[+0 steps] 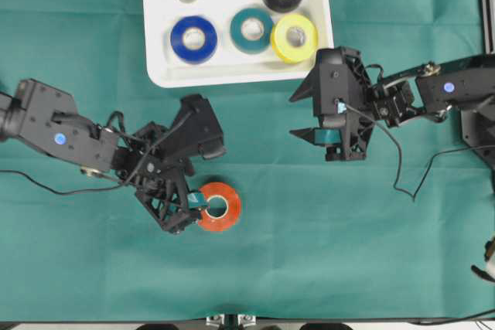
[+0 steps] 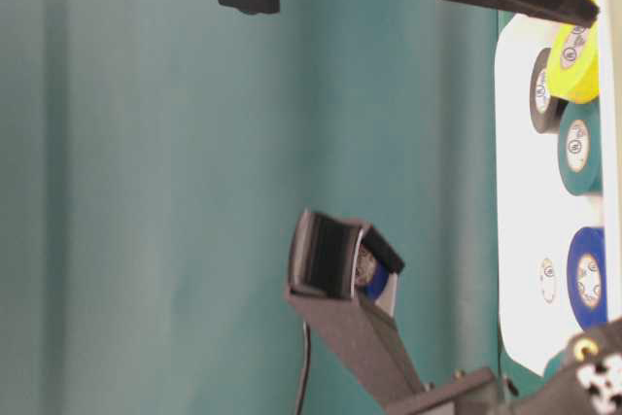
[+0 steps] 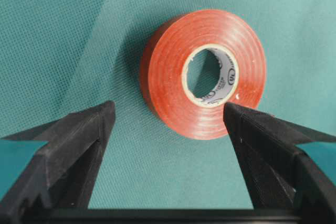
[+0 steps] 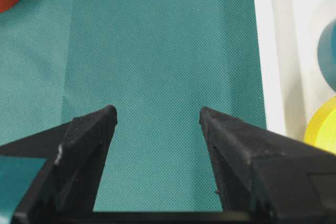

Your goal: Put the tape alternately from left to right into the white case.

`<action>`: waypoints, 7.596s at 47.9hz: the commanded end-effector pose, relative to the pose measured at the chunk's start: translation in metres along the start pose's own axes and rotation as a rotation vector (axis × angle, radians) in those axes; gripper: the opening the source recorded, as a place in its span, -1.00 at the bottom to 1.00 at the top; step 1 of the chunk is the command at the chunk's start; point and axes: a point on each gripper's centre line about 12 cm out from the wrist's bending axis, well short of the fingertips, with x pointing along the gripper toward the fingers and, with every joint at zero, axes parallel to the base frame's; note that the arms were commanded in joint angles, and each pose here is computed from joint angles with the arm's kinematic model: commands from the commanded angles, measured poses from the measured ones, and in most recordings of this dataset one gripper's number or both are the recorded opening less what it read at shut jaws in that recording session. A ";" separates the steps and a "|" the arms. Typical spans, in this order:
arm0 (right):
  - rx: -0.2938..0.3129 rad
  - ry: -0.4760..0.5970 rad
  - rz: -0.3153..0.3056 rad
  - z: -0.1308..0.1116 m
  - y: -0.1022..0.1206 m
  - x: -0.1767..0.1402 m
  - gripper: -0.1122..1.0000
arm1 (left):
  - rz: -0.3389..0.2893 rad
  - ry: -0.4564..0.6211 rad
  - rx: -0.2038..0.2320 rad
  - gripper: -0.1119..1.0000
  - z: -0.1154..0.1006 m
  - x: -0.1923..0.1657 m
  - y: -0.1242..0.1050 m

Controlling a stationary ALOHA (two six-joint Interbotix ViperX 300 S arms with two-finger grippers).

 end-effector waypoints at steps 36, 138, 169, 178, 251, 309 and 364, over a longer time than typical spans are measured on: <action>-0.001 -0.040 0.016 0.012 0.005 -0.005 0.49 | 0.080 0.080 -0.029 0.07 0.015 0.031 -0.009; -0.001 -0.037 0.015 0.010 0.005 -0.005 0.49 | 0.153 -0.024 0.193 -0.86 0.105 -0.045 0.058; 0.000 -0.044 0.017 0.013 0.005 -0.005 0.49 | 0.236 -0.199 0.204 -0.86 0.161 -0.066 0.142; 0.001 -0.047 0.017 0.015 0.005 -0.005 0.49 | 0.276 -0.226 0.211 -0.86 0.171 -0.071 0.171; -0.004 -0.048 0.017 0.019 0.006 -0.001 0.49 | 0.372 -0.323 0.360 0.20 0.192 -0.068 0.228; -0.003 -0.051 0.017 0.020 0.006 -0.001 0.49 | 0.160 -0.253 0.611 0.29 0.108 -0.062 0.091; -0.004 -0.034 -0.026 0.019 0.001 -0.012 0.49 | 0.091 -0.177 0.612 0.29 0.066 -0.067 0.059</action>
